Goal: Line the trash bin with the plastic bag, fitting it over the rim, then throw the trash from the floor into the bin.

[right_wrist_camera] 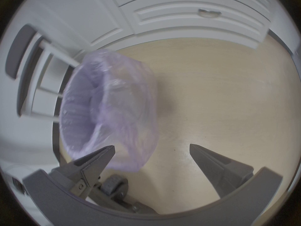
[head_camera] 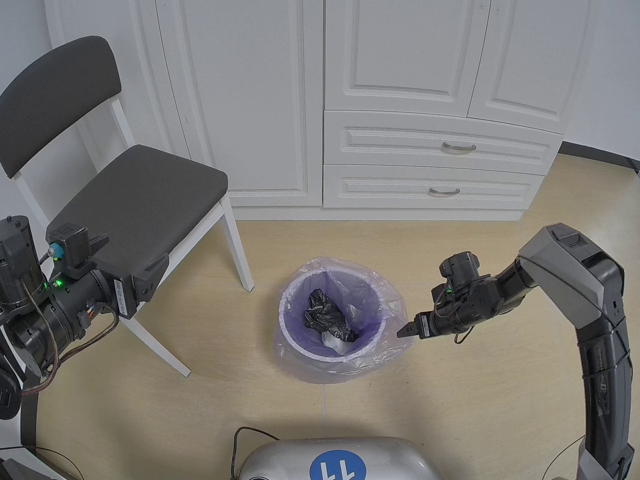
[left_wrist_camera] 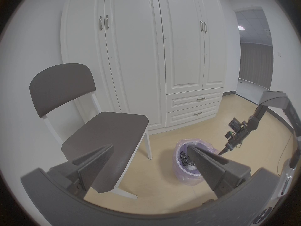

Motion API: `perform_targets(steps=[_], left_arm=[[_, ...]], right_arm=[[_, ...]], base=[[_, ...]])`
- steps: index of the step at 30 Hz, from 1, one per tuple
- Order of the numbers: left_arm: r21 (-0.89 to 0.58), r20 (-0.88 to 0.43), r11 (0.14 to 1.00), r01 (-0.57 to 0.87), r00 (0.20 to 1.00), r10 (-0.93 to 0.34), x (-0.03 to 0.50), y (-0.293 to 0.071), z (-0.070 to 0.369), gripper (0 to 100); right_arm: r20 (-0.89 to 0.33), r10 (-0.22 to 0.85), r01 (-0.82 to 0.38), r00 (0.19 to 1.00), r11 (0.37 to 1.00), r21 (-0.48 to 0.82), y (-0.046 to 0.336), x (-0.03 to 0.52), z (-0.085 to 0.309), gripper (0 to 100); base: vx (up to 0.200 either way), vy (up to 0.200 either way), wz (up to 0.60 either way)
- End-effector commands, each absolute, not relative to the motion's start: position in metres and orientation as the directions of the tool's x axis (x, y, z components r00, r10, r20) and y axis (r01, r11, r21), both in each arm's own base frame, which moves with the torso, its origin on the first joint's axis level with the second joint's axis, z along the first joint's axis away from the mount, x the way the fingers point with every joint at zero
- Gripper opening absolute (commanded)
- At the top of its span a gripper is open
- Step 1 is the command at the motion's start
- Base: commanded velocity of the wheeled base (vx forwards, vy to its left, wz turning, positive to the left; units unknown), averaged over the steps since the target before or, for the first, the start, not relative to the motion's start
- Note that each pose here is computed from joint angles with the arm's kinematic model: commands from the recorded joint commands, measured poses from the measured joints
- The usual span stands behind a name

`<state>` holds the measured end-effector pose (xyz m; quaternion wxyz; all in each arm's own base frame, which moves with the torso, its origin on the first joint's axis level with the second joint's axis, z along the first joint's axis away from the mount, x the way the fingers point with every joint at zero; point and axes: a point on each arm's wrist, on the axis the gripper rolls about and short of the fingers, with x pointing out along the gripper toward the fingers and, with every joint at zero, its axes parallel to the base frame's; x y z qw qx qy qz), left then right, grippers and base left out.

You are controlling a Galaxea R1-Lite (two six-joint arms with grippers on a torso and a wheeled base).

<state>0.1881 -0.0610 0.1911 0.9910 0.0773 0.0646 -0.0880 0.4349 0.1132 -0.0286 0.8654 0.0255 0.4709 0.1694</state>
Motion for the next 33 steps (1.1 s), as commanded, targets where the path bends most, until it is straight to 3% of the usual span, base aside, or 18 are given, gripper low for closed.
perform_targets(steps=[1, 8, 12, 16, 24, 27, 28, 33], left_arm=[[0.143, -0.142, 0.973, 0.18, 0.977, -0.16, 0.189, -0.06, 0.191, 100], [0.144, -0.148, 0.972, 0.186, 0.975, -0.164, 0.189, -0.062, 0.189, 100], [0.147, -0.169, 0.971, 0.188, 0.972, -0.163, 0.192, -0.063, 0.184, 100], [0.149, -0.187, 0.97, 0.19, 0.969, -0.161, 0.193, -0.062, 0.18, 100], [0.15, -0.191, 0.974, 0.168, 0.972, -0.138, 0.196, -0.059, 0.179, 100], [0.15, -0.189, 0.974, 0.168, 0.972, -0.138, 0.196, -0.059, 0.178, 100], [0.154, -0.189, 0.974, 0.167, 0.972, -0.137, 0.197, -0.059, 0.178, 100], [0.163, -0.191, 0.972, 0.172, 0.972, -0.14, 0.198, -0.059, 0.173, 100]], right_arm=[[-0.788, 0.338, -0.334, 0.514, 0.925, 0.179, 0.088, 0.418, 0.007, 100], [-0.795, 0.281, -0.307, 0.538, 0.943, 0.125, 0.068, 0.448, -0.032, 100], [-0.768, 0.305, -0.324, 0.563, 0.936, 0.135, 0.069, 0.461, -0.041, 100], [-0.682, 0.411, -0.446, 0.605, 0.885, 0.137, 0.073, 0.483, -0.055, 100], [-0.657, 0.39, -0.499, 0.645, 0.866, 0.025, 0.056, 0.493, -0.059, 100], [-0.671, 0.374, -0.538, 0.64, 0.842, -0.044, 0.044, 0.491, -0.06, 100], [-0.703, 0.362, -0.582, 0.613, 0.808, -0.092, 0.036, 0.486, -0.066, 100], [-0.703, 0.416, -0.652, 0.577, 0.753, -0.089, 0.041, 0.486, -0.067, 100]], base=[[0.0, 0.0, 0.0], [0.0, 0.0, 0.0], [0.0, 0.0, 0.0], [0.0, 0.0, 0.0], [0.0, 0.0, 0.0], [0.0, 0.0, 0.0], [0.0, 0.0, 0.0], [0.0, 0.0, 0.0]])
